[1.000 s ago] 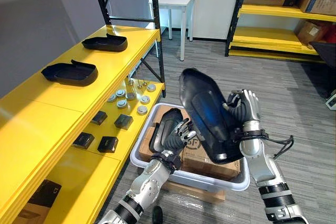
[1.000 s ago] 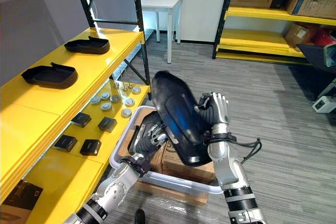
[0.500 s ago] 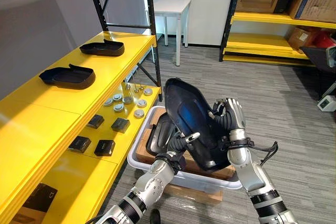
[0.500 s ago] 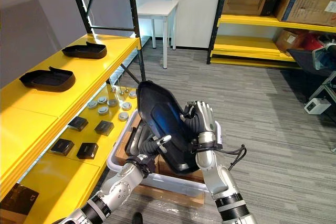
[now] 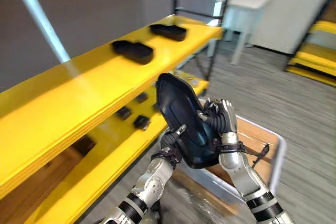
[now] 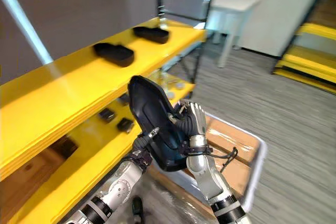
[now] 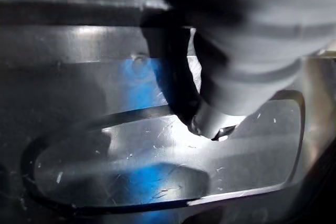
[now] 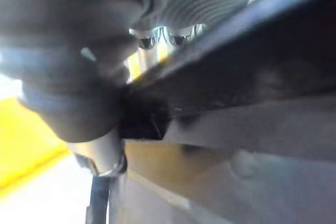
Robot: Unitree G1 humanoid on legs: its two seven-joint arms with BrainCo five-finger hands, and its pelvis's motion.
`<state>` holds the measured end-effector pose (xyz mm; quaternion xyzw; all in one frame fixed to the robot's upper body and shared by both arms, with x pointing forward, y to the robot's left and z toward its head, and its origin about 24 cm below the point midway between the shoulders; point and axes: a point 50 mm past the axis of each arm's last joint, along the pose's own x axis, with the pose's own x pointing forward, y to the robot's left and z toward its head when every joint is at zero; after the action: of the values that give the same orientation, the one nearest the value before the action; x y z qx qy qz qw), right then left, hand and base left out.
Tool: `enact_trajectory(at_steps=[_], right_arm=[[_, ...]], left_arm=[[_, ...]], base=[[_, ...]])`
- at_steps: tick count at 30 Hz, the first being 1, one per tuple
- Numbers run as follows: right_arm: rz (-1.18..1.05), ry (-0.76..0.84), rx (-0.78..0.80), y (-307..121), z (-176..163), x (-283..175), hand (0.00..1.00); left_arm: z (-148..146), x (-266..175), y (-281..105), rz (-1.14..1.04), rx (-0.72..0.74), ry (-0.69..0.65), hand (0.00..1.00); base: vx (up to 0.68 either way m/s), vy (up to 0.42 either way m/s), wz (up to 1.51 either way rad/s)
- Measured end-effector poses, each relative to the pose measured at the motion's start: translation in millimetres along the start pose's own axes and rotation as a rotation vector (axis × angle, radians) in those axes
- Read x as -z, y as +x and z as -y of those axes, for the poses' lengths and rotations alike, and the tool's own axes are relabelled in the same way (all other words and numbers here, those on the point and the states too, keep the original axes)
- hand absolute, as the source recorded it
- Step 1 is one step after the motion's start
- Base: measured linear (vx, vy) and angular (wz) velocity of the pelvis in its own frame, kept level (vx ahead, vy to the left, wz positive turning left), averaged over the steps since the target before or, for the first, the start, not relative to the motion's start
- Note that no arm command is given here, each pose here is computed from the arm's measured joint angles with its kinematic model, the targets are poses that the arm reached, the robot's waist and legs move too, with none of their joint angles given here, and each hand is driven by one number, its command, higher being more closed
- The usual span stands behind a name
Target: Walk over and take plastic housings, then place them on the shelf
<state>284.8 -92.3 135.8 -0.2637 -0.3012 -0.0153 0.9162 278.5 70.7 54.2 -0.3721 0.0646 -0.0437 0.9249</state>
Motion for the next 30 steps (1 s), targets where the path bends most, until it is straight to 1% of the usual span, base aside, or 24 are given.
enact_trajectory(at_steps=[2, 3, 4, 5, 6, 7, 9, 10, 12, 13, 15, 17, 18, 20, 21, 23, 26, 27, 30], right_arm=[[0.031, 0.115, -0.022, 6.3, -11.6, -15.2, 0.0], [0.036, 0.199, -0.038, 6.3, -18.7, -22.6, 0.0], [0.029, 0.236, -0.04, 5.8, -20.6, -23.9, 0.0], [0.004, 0.289, -0.044, 2.3, -22.4, -22.5, 0.0], [-0.001, 0.302, -0.043, 0.2, -22.0, -21.0, 0.0], [-0.014, 0.34, -0.042, -3.8, -20.8, -18.6, 0.0], [-0.012, 0.37, -0.037, -6.3, -18.2, -18.0, 0.0], [-0.026, 0.39, -0.027, -15.9, -14.8, -15.7, 0.0], [-0.028, 0.405, -0.021, -23.2, -11.6, -15.6, 0.0], [-0.065, 0.396, -0.019, -30.6, -7.9, -7.6, 0.0], [-0.158, 0.365, 0.011, -42.8, 0.9, 11.9, 0.0], [-0.298, 0.302, 0.102, -62.8, 23.6, 40.9, 0.0], [-0.349, 0.291, 0.165, -71.1, 38.1, 51.7, 0.0], [-0.38, 0.277, 0.222, -76.9, 51.6, 58.9, 0.0], [-0.38, 0.261, 0.236, -77.9, 57.5, 60.5, 0.0], [-0.37, 0.272, 0.278, -79.7, 65.3, 57.0, 0.0], [-0.311, 0.261, 0.324, -75.9, 80.5, 47.1, 0.0], [-0.295, 0.247, 0.36, -76.2, 90.6, 46.0, 0.0], [-0.293, 0.247, 0.425, -79.9, 105.9, 47.2, 0.0]], left_arm=[[-6.7, -22.0, -7.8, 0.107, -0.024, -0.014, 1.0], [-12.6, -34.3, -11.0, 0.169, -0.054, 0.007, 1.0], [-14.9, -38.6, -11.8, 0.194, -0.063, 0.041, 1.0], [-19.5, -45.3, -14.2, 0.232, -0.072, 0.118, 1.0], [-20.6, -48.8, -15.4, 0.251, -0.071, 0.158, 1.0], [-19.9, -58.2, -17.8, 0.302, -0.063, 0.238, 1.0], [-19.7, -70.3, -23.9, 0.374, -0.06, 0.34, 1.0], [-18.2, -74.4, -29.2, 0.421, -0.058, 0.441, 1.0], [-18.8, -79.5, -35.9, 0.461, -0.061, 0.521, 1.0], [-22.4, -92.4, -42.2, 0.531, -0.097, 0.542, 1.0], [-23.9, -109.0, -47.6, 0.629, -0.138, 0.517, 1.0], [-29.5, -126.1, -54.9, 0.73, -0.182, 0.528, 1.0], [-34.3, -131.0, -58.8, 0.752, -0.208, 0.547, 1.0], [-41.1, -133.0, -68.1, 0.76, -0.24, 0.571, 1.0], [-44.5, -129.3, -75.7, 0.754, -0.257, 0.574, 1.0], [-43.0, -128.5, -80.4, 0.757, -0.241, 0.585, 1.0], [-41.4, -125.9, -79.0, 0.742, -0.219, 0.586, 1.0], [-38.8, -123.6, -77.7, 0.74, -0.206, 0.576, 1.0], [-37.7, -122.6, -77.5, 0.733, -0.187, 0.591, 1.0]], base=[[0.4, 0.112, 0.84], [0.39, 0.106, 0.71], [0.46, 0.171, 1.12], [0.22, 0.119, 1.09], [0.33, 0.23, 1.46], [0.25, 0.175, 1.34], [0.34, 0.163, 1.62], [0.34, 0.067, 1.62], [0.38, -0.003, 1.23], [0.44, -0.051, 0.97], [0.34, -0.096, 1.02], [0.34, -0.187, 1.29], [0.32, -0.19, 1.04], [0.35, -0.203, 0.61], [0.36, -0.184, 0.33], [0.3, -0.135, 0.18], [0.19, -0.117, 0.21], [0.16, -0.056, 0.34], [0.09, 0.036, 0.07]])
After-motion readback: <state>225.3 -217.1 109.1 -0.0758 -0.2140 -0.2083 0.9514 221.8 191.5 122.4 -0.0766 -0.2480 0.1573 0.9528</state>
